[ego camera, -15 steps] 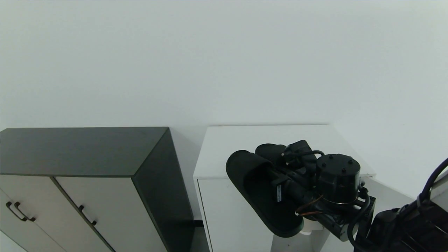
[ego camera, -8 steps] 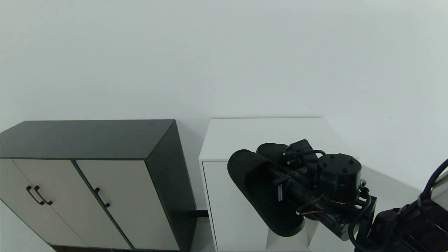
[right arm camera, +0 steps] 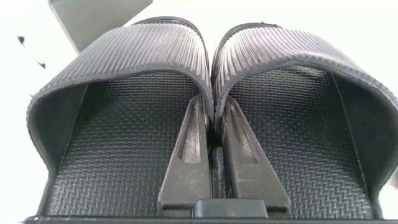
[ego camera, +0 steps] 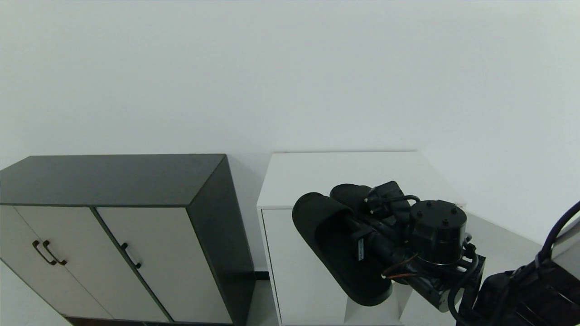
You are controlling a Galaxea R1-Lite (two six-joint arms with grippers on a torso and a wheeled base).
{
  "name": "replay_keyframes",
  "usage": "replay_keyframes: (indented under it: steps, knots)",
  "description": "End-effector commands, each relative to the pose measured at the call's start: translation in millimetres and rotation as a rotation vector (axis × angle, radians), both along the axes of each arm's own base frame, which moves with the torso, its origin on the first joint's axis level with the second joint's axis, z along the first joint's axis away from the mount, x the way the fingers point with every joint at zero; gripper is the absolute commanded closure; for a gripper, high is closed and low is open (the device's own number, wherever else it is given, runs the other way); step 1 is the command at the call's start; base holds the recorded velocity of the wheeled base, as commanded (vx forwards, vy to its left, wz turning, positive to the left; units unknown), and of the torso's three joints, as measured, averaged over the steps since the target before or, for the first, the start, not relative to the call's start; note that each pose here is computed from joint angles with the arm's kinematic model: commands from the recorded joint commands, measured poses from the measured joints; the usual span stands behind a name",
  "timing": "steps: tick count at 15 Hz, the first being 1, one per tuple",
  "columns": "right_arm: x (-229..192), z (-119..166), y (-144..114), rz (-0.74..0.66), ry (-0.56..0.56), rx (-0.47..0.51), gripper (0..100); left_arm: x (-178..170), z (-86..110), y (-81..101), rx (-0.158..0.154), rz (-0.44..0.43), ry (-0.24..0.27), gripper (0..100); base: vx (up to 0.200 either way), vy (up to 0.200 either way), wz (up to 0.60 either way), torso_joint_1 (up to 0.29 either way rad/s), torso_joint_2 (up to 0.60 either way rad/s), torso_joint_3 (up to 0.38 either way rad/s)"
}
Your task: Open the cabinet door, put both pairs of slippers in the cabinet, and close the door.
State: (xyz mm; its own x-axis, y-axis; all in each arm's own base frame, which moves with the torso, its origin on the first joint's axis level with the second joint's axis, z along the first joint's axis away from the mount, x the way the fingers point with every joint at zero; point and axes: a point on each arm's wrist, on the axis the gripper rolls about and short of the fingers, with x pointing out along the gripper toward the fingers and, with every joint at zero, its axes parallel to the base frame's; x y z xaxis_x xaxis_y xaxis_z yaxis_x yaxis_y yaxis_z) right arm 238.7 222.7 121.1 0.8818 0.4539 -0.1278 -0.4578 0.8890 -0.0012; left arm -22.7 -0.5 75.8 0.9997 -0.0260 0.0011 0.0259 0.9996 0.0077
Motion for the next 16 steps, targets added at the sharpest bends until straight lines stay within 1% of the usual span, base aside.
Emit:
replay_keyframes:
  steps: [1, 6, 13, 16]
  knots:
    - [1.3, -6.1, 1.7, 0.002, 0.004, -0.017, 100, 0.0, 0.0, 0.0, 0.000, 0.000, 0.000, 100, 0.000, 0.000, 0.00, 0.000, 0.00, 0.000]
    - [2.0, -7.9, 2.1, -0.004, 0.002, -0.018, 100, 0.0, 0.0, 0.0, 0.006, 0.000, -0.001, 100, 0.000, 0.000, 0.00, 0.000, 0.00, 0.000]
    - [1.7, -9.1, 1.9, -0.004, 0.005, -0.021, 100, 0.0, 0.0, 0.0, 0.006, 0.000, -0.001, 100, 0.000, -0.200, 0.00, 0.002, 0.00, 0.002]
    - [-2.3, -12.9, 0.1, 0.001, 0.017, -0.037, 100, 0.0, 0.0, 0.0, 0.005, 0.000, -0.001, 100, 0.000, -0.200, 0.00, 0.004, 0.00, 0.004]
